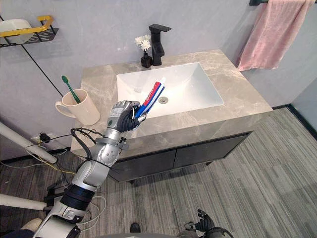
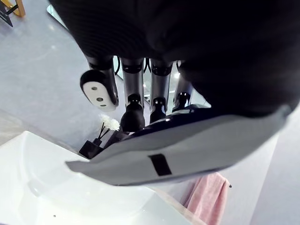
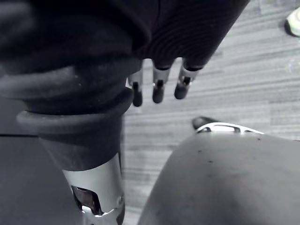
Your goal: Organize washtable
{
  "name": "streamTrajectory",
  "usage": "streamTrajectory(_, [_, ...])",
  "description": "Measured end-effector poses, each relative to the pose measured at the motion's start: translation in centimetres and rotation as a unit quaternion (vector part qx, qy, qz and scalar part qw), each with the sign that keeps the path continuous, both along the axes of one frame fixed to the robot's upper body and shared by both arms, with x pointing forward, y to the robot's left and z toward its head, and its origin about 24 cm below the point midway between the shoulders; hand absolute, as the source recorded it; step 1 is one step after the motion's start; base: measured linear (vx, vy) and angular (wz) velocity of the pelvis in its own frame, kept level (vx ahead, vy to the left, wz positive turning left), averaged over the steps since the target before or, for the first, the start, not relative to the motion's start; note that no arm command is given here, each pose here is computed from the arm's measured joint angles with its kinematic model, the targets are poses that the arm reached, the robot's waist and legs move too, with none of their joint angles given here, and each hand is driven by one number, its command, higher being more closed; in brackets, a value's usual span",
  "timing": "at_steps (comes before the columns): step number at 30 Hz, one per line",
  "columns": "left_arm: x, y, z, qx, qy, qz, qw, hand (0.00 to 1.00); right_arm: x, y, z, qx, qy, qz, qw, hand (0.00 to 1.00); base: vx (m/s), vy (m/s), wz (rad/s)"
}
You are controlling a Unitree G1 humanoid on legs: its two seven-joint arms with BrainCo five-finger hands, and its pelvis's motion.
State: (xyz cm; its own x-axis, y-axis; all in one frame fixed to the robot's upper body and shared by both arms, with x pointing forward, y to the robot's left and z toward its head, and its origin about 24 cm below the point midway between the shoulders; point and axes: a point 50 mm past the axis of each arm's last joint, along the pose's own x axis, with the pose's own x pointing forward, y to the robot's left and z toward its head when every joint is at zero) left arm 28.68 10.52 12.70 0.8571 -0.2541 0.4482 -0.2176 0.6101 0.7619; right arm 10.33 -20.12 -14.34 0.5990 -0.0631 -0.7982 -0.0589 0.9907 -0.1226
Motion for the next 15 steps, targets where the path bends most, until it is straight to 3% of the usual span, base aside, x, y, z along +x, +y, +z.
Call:
streamTrajectory(6, [-1.5,-0.3,2.7,-0.021,-0.066,-0.024,0.997,1.0,2.7,0.4,4.2,0.101,-0.146,-0.053,0.983,0.0,-0.01,-0.012,-0.18])
streamTrajectory(11, [-3.4,0.7,3.4,-0.041,-0.095,-0.018,0.994,1.0,6.3,-1.0,12.7,0.253,-0.382,-0.108,0.882,0.0,-0.03,-0.027,-0.02])
streamTrajectory(13, [-3.9,0.7,3.1,-0.047,-0.094,-0.022,0.994,1.0,7.6,-1.2,16.9,0.315,-0.486,-0.118,0.807,0.0,-0.06,-0.025,0.0])
streamTrajectory(15, [-4.2,0.6,3.1,-0.05,-0.096,-0.025,0.994,1.0,8.1,-0.9,19.5,0.353,-0.542,-0.121,0.753,0.0,-0.06,-0.022,-0.01])
